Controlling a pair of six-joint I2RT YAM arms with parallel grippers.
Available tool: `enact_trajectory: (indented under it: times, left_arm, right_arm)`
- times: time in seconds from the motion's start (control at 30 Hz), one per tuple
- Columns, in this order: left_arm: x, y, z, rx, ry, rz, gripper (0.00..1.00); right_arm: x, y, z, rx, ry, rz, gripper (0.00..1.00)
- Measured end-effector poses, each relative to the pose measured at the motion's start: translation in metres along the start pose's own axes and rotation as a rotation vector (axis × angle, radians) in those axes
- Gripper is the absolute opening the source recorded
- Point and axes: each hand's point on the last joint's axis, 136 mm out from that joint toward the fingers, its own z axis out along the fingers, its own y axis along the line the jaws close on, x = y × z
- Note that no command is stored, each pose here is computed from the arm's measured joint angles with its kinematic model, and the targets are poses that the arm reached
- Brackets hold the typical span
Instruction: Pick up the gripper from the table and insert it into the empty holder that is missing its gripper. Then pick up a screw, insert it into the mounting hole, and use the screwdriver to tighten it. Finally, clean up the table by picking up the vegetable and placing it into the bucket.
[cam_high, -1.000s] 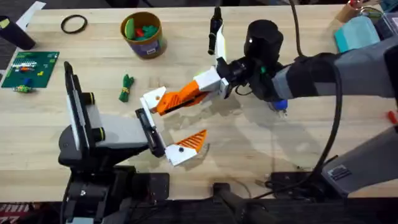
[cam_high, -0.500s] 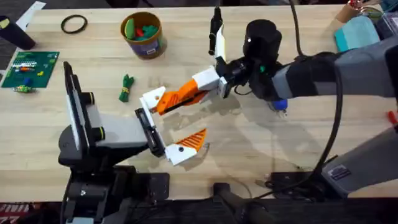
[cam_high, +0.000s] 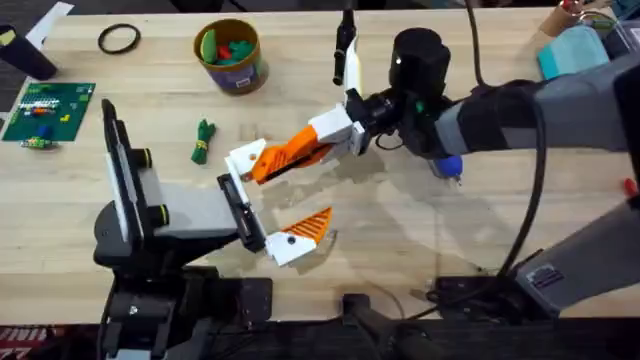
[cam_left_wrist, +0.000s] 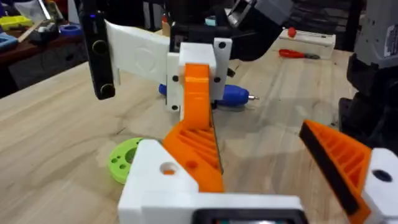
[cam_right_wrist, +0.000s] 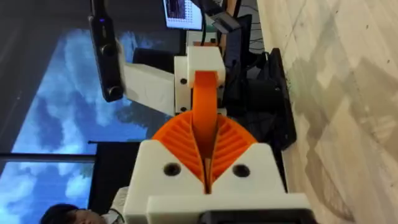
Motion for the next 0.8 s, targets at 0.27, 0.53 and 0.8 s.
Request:
enact_trajectory:
  times: [0.27,0.53,0.8]
  left_arm:
    - [0.0,-0.0037,0.0,0.021,0.0,-0.002,0.987]
    - [-0.0001,-0.0039,-0.0001,0.022,0.0,0.002,0.986]
    - [-0.0001,-0.0039,-0.0001,0.022,0.001,0.001,0.987]
  right_arm:
    - [-0.0029,-0.0006,0.0008,-0.007,0.023,-0.012,0.013]
    - [-0.006,0.0014,0.0008,-0.008,0.037,0.014,0.013]
    - [-0.0071,0.0005,0.0016,-0.006,0.032,0.02,0.013]
